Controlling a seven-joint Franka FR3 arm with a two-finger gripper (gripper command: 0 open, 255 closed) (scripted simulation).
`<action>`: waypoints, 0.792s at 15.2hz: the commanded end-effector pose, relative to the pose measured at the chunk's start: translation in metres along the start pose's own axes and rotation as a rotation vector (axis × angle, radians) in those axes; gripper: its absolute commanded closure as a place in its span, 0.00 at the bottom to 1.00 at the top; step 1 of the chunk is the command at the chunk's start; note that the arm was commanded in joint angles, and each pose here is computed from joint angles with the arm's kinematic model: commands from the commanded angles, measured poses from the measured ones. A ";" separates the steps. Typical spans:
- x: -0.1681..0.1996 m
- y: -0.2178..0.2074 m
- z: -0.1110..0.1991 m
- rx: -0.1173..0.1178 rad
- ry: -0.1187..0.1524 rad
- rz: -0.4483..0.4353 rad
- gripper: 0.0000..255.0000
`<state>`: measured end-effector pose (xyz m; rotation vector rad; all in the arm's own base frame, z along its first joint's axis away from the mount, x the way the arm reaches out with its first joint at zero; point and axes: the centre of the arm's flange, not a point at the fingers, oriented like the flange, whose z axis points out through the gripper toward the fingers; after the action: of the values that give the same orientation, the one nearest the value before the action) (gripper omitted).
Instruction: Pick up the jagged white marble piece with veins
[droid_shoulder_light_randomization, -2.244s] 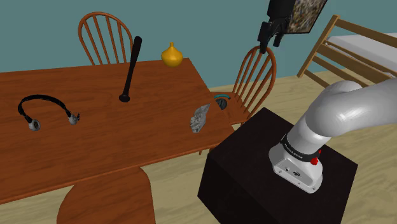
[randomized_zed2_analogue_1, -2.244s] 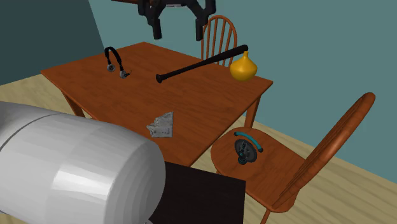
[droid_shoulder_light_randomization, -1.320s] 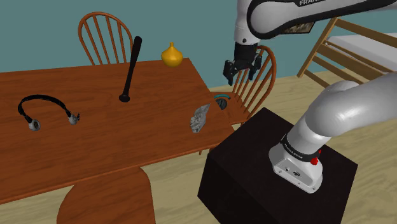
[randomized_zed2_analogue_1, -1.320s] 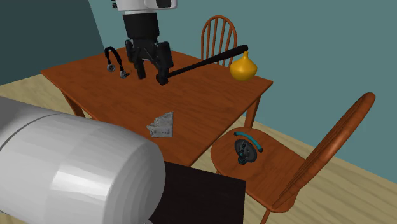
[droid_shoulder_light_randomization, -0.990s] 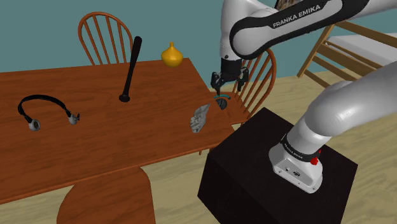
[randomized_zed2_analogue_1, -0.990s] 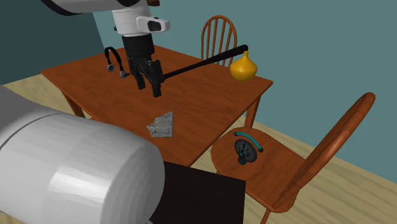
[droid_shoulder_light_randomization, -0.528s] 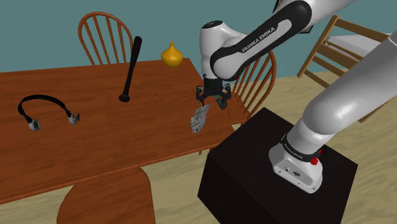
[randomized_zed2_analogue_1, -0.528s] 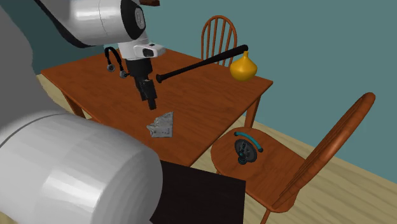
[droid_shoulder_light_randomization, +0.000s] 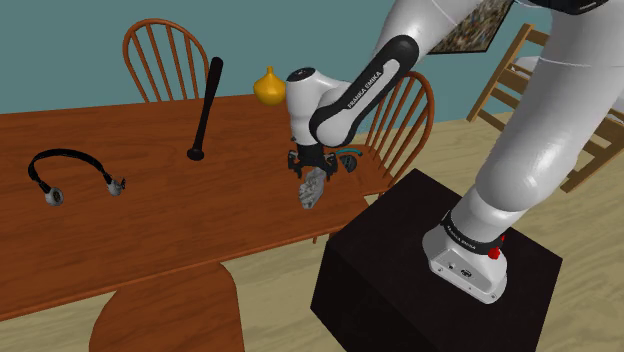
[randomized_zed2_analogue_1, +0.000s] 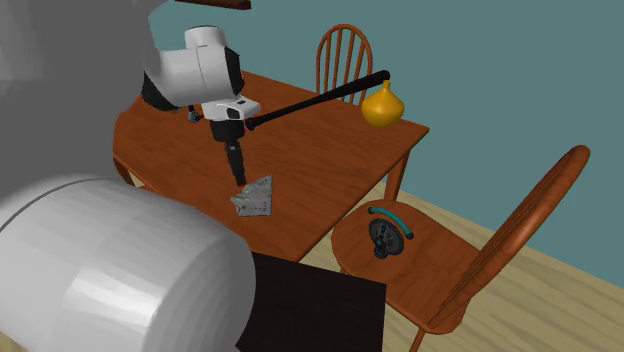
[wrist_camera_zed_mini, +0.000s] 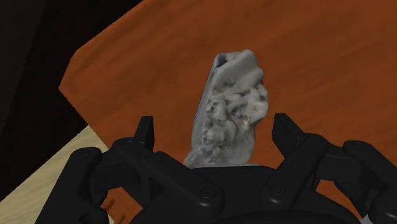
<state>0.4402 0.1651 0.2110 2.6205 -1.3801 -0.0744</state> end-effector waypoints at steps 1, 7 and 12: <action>0.003 -0.019 0.021 -0.005 0.003 0.065 0.00; 0.004 -0.029 0.053 -0.007 0.003 0.081 0.00; 0.003 -0.032 0.066 -0.007 0.003 0.081 1.00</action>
<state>0.4598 0.1713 0.1419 2.5546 -1.4807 -0.0632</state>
